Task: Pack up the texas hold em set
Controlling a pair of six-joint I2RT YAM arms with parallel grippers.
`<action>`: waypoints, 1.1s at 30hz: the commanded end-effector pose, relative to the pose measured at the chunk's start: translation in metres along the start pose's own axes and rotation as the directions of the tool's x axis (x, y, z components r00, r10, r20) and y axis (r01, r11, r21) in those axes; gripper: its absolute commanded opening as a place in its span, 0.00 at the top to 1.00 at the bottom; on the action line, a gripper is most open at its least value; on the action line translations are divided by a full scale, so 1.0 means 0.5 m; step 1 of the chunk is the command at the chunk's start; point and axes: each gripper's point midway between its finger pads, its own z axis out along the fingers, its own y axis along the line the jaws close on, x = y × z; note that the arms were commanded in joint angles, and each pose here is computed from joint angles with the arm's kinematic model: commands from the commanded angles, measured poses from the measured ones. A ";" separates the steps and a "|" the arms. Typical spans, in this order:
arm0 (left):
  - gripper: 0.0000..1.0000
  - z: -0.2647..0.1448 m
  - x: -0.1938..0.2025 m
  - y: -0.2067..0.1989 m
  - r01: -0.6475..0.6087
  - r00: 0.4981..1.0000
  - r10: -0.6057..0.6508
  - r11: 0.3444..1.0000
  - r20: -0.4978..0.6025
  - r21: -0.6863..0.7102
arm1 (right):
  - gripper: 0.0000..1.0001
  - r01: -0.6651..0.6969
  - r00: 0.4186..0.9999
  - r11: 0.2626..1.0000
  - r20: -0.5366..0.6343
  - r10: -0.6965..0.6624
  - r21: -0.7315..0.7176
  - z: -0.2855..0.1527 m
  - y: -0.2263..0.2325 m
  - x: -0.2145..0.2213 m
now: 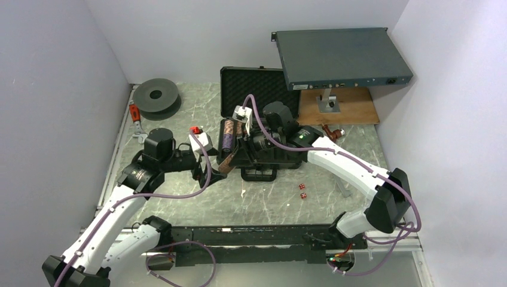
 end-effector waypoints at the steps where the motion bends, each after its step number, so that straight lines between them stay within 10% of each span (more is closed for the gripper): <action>1: 0.07 0.000 -0.036 -0.005 -0.037 0.999 0.035 0.999 0.038 0.034 | 1.00 0.146 0.984 0.985 0.116 -0.135 -0.088 -0.032 0.074 -0.089; 33: 0.40 0.037 -0.014 -0.037 0.048 0.999 -0.043 0.980 -0.034 0.193 | 1.00 0.166 0.979 0.982 0.131 -0.154 -0.091 -0.038 0.089 -0.088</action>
